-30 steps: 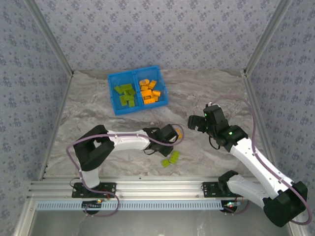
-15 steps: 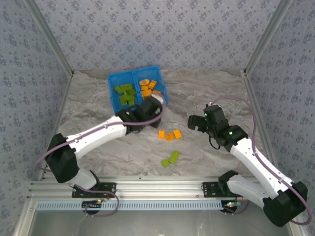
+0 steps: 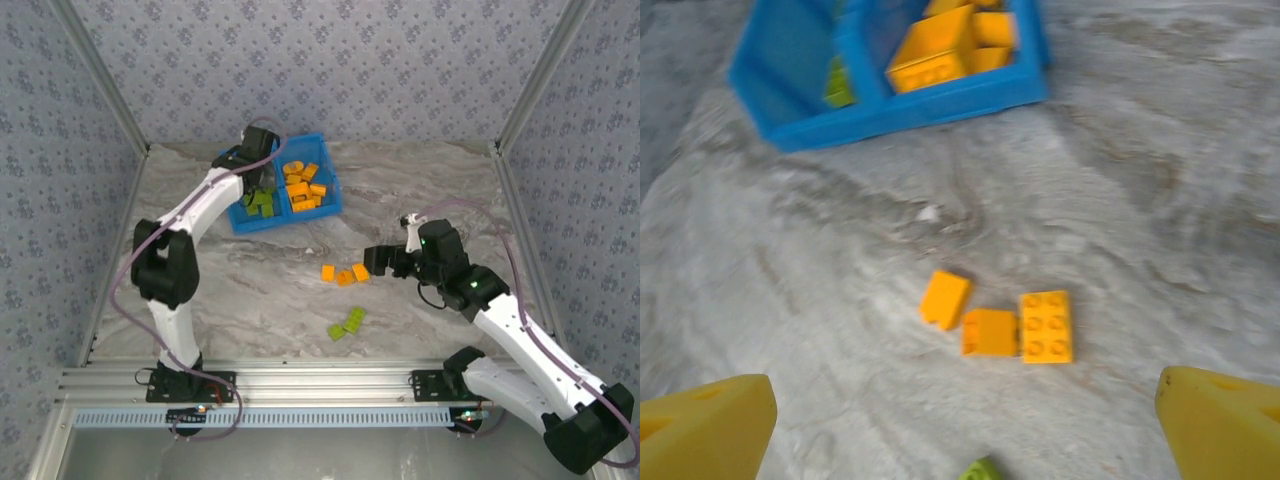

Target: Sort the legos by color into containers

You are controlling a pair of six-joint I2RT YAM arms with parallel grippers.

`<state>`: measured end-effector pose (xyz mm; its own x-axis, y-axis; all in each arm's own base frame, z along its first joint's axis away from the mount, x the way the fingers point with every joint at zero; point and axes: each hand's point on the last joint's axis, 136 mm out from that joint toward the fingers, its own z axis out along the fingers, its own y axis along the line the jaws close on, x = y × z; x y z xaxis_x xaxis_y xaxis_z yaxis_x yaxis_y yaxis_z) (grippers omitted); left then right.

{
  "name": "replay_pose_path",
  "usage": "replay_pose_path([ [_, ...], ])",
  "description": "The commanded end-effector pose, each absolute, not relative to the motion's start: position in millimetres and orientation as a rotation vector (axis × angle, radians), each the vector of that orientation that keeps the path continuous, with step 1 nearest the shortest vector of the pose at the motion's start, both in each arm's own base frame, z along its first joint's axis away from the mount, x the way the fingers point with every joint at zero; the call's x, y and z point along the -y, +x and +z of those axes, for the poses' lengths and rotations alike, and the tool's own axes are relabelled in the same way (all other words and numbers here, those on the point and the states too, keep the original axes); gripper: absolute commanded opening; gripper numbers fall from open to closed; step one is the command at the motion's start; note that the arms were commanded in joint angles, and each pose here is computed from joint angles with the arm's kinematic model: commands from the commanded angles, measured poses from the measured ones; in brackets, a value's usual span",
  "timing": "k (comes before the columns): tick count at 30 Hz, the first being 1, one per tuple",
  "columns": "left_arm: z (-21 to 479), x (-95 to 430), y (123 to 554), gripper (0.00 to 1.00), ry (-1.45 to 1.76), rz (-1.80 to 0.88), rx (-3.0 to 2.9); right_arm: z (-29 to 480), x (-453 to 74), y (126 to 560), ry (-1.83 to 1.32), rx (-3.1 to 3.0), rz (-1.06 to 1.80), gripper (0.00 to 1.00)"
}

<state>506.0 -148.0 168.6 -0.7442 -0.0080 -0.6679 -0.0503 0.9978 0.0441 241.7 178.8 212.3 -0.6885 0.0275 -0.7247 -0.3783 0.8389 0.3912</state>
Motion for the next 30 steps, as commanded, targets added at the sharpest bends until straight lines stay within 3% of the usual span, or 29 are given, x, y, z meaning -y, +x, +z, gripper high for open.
replay_pose_path([
  [1, 148.4, 140.6, 516.1, 0.1, -0.113, 0.09, -2.487, 226.3, -201.3, 226.2, -0.459, -2.169, 0.729, 1.0],
  [8, 115.5, 147.4, 536.1, 0.13, -0.167, 0.031, -2.562, 222.3, -193.2, 227.7, -0.447, -2.198, 0.618, 1.0],
  [14, 121.7, 148.2, 526.5, 0.32, -0.166, -0.036, -2.561, 223.0, -190.9, 226.6, -0.437, -2.207, 0.609, 1.0],
  [19, 169.2, 146.0, 516.7, 0.45, -0.16, -0.109, -2.459, 223.6, -190.8, 229.4, -0.418, -2.203, 0.606, 1.0],
  [23, 210.6, 147.9, 497.0, 0.48, -0.149, -0.202, -2.389, 218.6, -184.6, 237.4, -0.354, -2.229, 0.552, 1.0],
  [30, 294.3, 176.7, 411.2, 0.56, 0.022, -0.468, -2.206, 194.0, -195.8, 240.3, -0.387, -2.337, 0.464, 1.0],
])
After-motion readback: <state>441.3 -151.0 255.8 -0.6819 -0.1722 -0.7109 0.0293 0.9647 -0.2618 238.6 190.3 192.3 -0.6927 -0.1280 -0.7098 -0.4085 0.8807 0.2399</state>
